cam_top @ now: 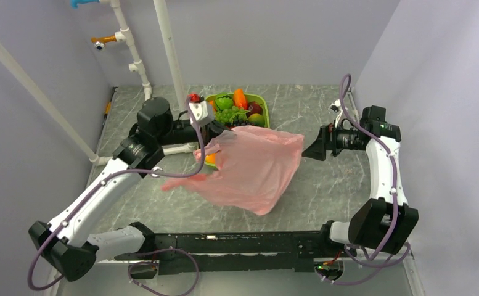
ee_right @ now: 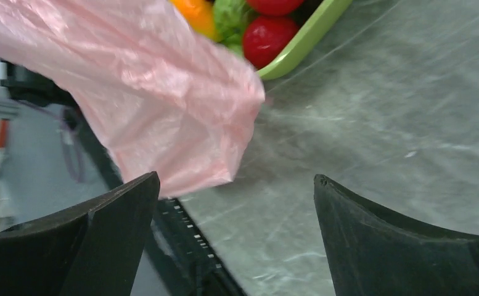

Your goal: Place the fake fruits into the plastic bag and tie a complex knot

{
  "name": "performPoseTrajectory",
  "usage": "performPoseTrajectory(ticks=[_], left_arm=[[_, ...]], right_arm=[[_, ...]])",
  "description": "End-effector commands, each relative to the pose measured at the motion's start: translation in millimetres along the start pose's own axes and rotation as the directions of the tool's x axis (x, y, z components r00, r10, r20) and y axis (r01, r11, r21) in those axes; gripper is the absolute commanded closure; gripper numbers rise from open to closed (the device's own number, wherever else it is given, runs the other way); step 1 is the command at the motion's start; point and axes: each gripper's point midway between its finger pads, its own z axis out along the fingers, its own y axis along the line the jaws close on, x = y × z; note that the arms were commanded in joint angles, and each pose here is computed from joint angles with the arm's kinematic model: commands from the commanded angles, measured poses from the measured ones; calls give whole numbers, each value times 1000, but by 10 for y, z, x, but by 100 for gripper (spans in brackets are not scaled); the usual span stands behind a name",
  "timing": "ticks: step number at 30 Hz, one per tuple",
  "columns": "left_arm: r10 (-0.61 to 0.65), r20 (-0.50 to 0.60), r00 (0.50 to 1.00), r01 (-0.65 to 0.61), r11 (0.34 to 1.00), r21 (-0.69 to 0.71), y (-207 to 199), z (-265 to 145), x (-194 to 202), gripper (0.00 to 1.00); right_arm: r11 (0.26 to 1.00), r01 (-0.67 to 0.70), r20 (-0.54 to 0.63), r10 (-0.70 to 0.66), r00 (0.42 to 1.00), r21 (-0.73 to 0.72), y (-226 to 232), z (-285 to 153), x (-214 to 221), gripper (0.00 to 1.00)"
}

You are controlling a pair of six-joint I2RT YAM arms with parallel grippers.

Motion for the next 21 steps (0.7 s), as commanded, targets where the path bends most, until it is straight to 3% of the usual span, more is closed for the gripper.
performPoseTrajectory(ticks=[1, 4, 9, 11, 17, 21], left_arm=[[-247, -66, 967, 252, 963, 97, -134, 156, 75, 100], [-345, -83, 935, 353, 929, 109, -150, 243, 166, 100], [-389, -69, 919, 395, 909, 135, -178, 382, 108, 100], [-393, -78, 916, 401, 901, 164, -242, 424, 81, 100], [-384, -94, 918, 395, 884, 249, -449, 520, -39, 100], [-359, -69, 931, 364, 893, 264, -409, 508, -151, 100]], right_arm=[[937, 285, 79, -305, 949, 201, -101, -234, -545, 0], [892, 429, 114, -445, 888, 144, 302, -249, -753, 0], [767, 633, 226, -639, 735, 110, 1156, 102, -940, 0], [736, 671, 251, -669, 700, 92, 1378, 263, -933, 0], [672, 741, 265, -716, 646, 11, 1689, 689, -818, 0], [675, 730, 228, -698, 679, -108, 1781, 881, -532, 1]])
